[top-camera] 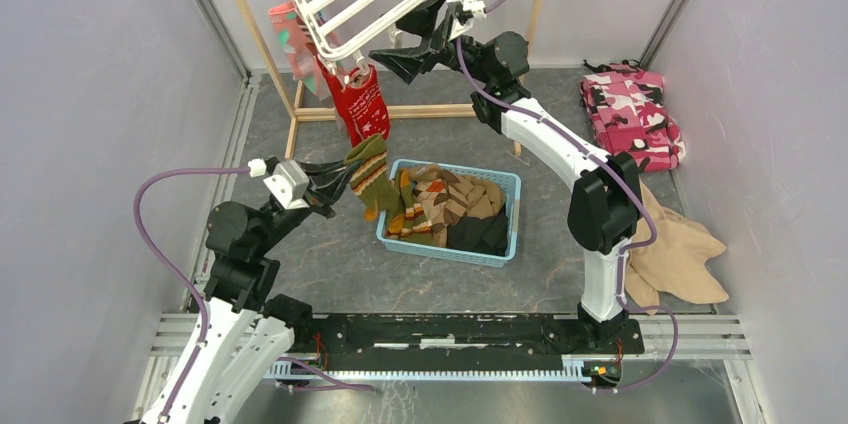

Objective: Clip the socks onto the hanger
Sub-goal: Open the clamp at the hanger.

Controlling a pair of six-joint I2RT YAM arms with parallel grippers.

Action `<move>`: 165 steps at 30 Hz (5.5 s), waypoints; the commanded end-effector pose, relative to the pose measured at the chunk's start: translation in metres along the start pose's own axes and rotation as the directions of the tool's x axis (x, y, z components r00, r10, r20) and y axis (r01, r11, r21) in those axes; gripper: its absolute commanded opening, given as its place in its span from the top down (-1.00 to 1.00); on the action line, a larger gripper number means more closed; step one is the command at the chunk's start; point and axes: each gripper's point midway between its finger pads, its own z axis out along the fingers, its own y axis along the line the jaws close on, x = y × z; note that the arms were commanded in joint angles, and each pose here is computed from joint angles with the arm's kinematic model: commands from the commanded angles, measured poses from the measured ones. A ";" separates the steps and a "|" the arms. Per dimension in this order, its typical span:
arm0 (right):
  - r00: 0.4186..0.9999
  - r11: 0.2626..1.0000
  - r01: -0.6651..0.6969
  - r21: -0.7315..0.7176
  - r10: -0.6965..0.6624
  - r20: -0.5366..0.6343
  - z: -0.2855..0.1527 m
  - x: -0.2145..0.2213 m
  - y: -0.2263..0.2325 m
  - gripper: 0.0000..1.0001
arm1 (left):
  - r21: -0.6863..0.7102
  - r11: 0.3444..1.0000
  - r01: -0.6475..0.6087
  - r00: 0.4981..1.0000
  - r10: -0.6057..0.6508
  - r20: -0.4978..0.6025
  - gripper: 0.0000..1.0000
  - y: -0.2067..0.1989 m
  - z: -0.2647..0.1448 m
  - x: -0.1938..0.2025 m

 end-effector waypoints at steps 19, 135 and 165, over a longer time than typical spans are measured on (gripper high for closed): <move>0.998 1.000 0.003 -0.028 -0.001 0.067 -0.005 -0.026 0.003 -0.46 | 0.003 0.999 -0.052 0.998 0.052 0.023 0.96 0.002 0.000 -0.006; 0.994 0.994 -0.036 -0.101 0.046 0.098 0.005 -0.026 0.015 -0.23 | 0.001 0.998 -0.057 0.998 0.057 0.030 0.96 0.002 -0.001 -0.008; 0.995 0.997 -0.050 -0.065 0.055 0.087 0.005 -0.028 0.010 0.76 | -0.003 1.000 -0.012 0.999 0.012 0.053 0.96 0.008 0.011 -0.007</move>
